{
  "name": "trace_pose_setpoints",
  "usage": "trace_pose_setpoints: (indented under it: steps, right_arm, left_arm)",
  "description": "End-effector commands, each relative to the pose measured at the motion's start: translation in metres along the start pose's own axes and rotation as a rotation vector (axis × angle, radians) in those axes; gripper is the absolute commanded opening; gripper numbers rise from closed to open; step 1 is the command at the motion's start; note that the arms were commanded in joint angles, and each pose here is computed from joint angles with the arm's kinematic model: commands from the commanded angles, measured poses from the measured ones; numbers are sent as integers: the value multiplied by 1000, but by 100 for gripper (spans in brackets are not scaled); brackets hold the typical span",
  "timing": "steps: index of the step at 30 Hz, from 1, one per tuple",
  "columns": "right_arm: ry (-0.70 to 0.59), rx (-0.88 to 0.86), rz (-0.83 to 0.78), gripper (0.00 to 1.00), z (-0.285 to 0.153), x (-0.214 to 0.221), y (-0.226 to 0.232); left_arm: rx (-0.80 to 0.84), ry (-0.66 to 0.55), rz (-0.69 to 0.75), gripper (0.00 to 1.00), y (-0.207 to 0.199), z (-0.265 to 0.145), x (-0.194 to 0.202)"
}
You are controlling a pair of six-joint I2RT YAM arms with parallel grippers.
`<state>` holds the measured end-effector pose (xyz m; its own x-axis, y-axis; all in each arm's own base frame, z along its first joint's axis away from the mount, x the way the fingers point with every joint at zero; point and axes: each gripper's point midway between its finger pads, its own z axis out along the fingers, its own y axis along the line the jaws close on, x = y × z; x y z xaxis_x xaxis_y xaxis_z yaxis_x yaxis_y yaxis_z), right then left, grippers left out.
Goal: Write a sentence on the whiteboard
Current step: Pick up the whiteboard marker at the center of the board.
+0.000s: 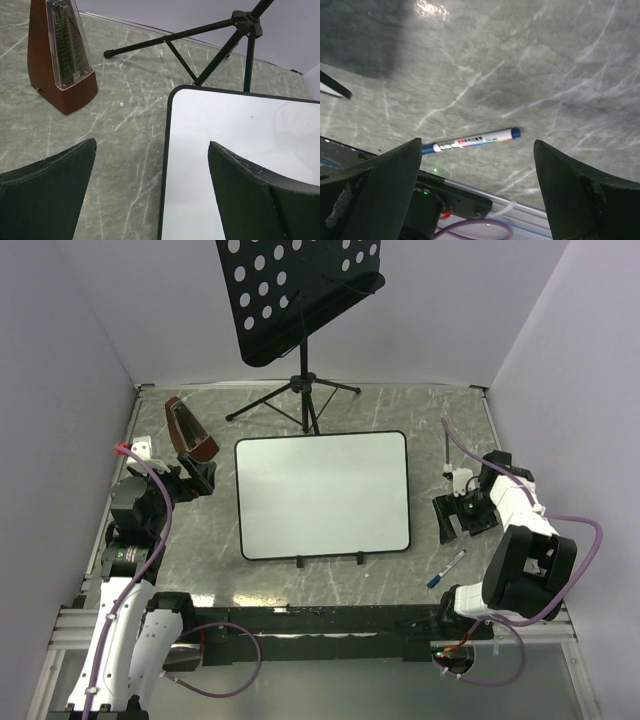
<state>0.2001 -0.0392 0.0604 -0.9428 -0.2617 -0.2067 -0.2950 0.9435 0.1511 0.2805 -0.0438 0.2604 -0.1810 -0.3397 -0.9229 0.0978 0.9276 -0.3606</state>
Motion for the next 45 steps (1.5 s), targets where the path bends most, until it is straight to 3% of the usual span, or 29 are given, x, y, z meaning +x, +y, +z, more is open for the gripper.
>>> trace_pose_setpoints:
  steps: [1,11,22,31,40,45]
  right_arm:
    - [60,50,-24,97,-9,9,-20]
    - [198,10,62,96,-8,50,-26]
    - [220,-145,154,89,18,38,-14]
    - [194,-191,119,87,34,12,3]
    - [143,-175,45,85,41,-22,16]
    - [155,-72,46,83,31,-17,3]
  left_arm:
    - [13,-36,27,97,-2,1,-9]
    - [4,-47,32,97,-1,-1,-12]
    - [-8,-51,35,97,1,0,-13]
    - [-15,-55,35,97,2,-1,-14]
    - [-17,-66,36,97,2,-3,-16]
    - [-17,-72,37,97,2,-4,-17]
